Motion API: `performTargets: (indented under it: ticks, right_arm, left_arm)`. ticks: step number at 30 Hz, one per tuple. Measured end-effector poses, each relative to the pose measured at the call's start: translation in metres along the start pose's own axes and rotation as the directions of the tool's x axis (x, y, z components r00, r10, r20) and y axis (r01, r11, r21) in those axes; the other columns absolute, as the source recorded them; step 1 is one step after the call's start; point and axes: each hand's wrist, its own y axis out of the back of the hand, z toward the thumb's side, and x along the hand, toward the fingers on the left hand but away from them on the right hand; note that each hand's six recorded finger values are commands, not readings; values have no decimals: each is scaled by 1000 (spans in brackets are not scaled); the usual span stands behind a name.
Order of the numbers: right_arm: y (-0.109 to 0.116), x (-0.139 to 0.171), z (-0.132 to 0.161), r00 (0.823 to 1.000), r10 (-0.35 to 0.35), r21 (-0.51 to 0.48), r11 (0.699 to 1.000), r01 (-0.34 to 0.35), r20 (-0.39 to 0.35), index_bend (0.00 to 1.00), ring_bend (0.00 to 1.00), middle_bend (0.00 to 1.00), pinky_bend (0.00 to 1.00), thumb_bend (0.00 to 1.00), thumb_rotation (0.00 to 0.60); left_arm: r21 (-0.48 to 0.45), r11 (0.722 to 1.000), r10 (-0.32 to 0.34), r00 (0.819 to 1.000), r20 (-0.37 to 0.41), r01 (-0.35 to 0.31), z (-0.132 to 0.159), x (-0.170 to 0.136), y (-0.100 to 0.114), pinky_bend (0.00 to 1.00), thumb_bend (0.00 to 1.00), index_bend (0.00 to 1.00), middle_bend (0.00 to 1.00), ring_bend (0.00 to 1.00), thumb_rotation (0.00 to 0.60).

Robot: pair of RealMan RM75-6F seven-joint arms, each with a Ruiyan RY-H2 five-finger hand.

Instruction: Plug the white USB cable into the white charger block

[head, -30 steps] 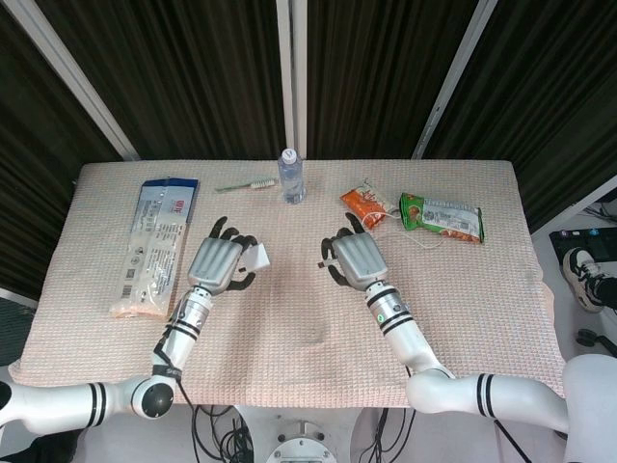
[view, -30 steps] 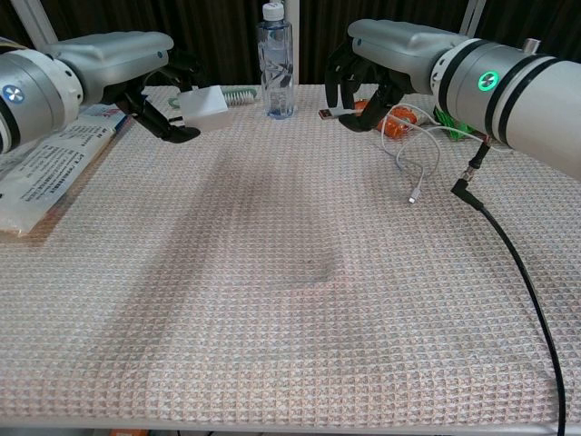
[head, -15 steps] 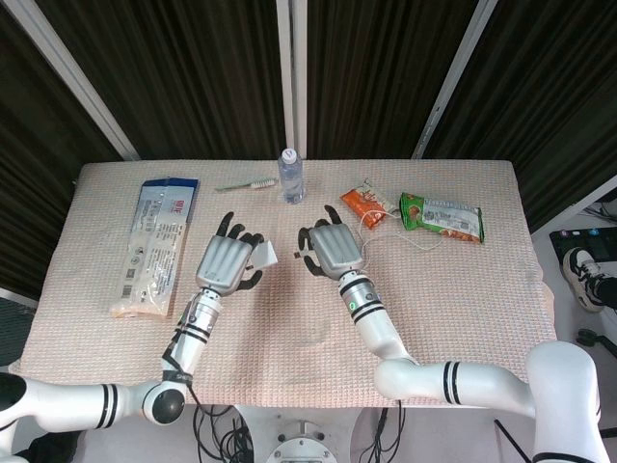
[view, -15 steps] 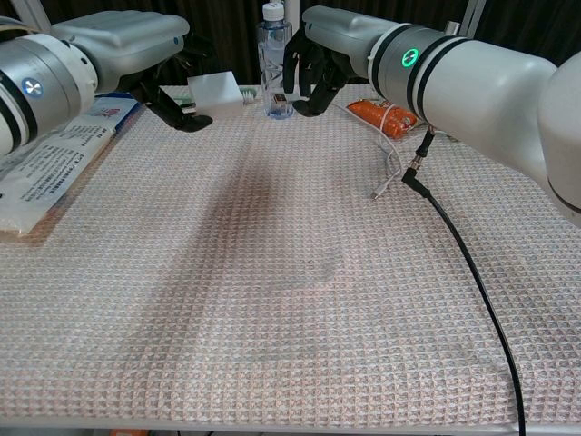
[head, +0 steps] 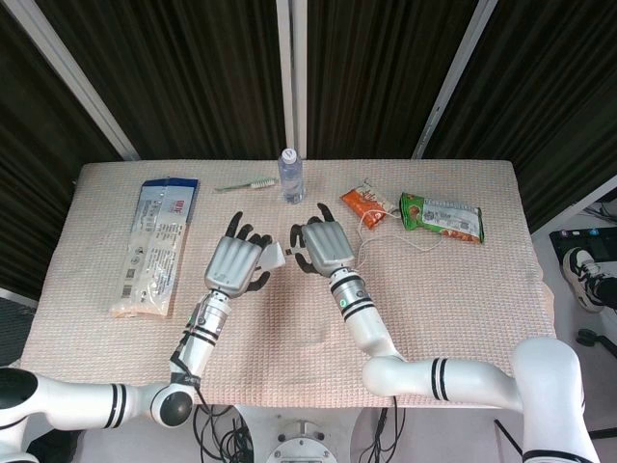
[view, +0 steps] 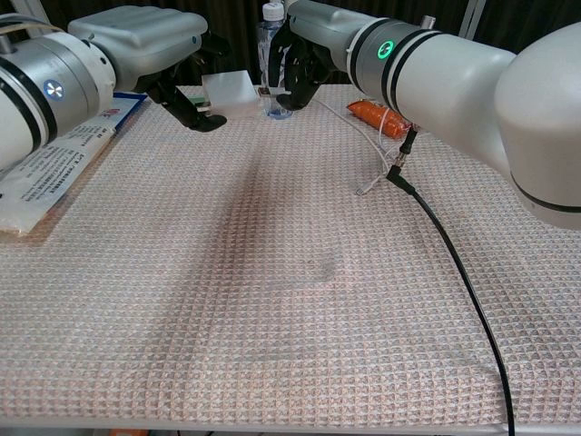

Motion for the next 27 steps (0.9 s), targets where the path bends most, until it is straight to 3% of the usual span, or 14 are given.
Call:
performTargets:
  ticks: [27]
  right_arm:
    - [-12, -2, 16, 1000, 11, 28, 1000, -11, 4, 581, 296, 508, 22, 372, 600]
  left_arm:
    - [54, 998, -27, 1000, -4, 27, 9, 3, -4, 0, 364, 452, 417, 198, 508]
